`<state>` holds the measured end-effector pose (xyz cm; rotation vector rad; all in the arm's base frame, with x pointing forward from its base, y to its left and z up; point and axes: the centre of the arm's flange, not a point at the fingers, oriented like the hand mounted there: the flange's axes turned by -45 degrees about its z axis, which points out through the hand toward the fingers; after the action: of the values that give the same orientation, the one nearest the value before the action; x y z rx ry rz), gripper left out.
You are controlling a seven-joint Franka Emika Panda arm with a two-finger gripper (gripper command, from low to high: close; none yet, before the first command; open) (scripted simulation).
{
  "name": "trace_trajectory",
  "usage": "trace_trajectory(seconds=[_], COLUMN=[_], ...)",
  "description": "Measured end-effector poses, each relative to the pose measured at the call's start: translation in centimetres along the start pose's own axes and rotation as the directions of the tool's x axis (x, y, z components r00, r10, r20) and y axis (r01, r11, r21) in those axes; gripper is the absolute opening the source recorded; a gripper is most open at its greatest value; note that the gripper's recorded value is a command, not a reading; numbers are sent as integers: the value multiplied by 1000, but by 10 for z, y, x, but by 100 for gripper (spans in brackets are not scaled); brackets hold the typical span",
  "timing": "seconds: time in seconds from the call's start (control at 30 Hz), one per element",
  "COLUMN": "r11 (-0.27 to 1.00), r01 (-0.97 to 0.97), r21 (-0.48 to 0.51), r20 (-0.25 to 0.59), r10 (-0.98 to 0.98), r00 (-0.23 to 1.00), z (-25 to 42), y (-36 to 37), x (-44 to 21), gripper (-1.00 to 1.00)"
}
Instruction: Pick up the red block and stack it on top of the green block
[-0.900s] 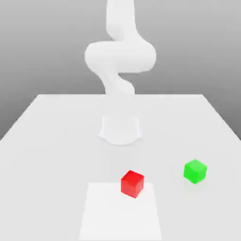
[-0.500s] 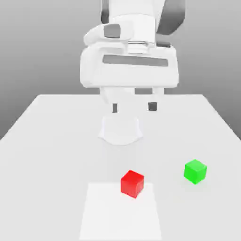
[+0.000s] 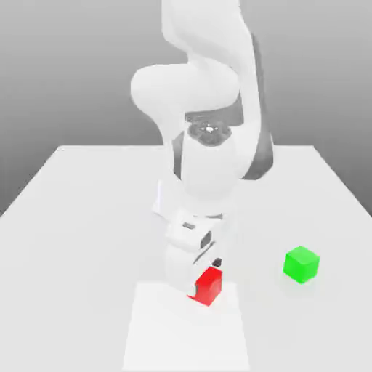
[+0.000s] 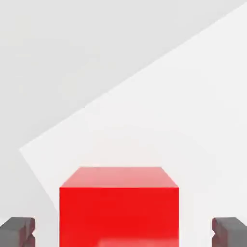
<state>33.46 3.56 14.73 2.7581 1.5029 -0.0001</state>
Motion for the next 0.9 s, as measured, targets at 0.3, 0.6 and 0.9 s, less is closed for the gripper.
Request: trace_trajectory(seconds=[0.3,0.6,0.9], r11=[1000,998,981], r01=[0,58,192], r21=[2,2,0], r20=[0,-1,1], r10=[0,-58,-192], r00=[1000,998,981], z=[-19,-73,-91], y=[1,-42,-170], x=[1,51,132], gripper=[-100,-100,-100])
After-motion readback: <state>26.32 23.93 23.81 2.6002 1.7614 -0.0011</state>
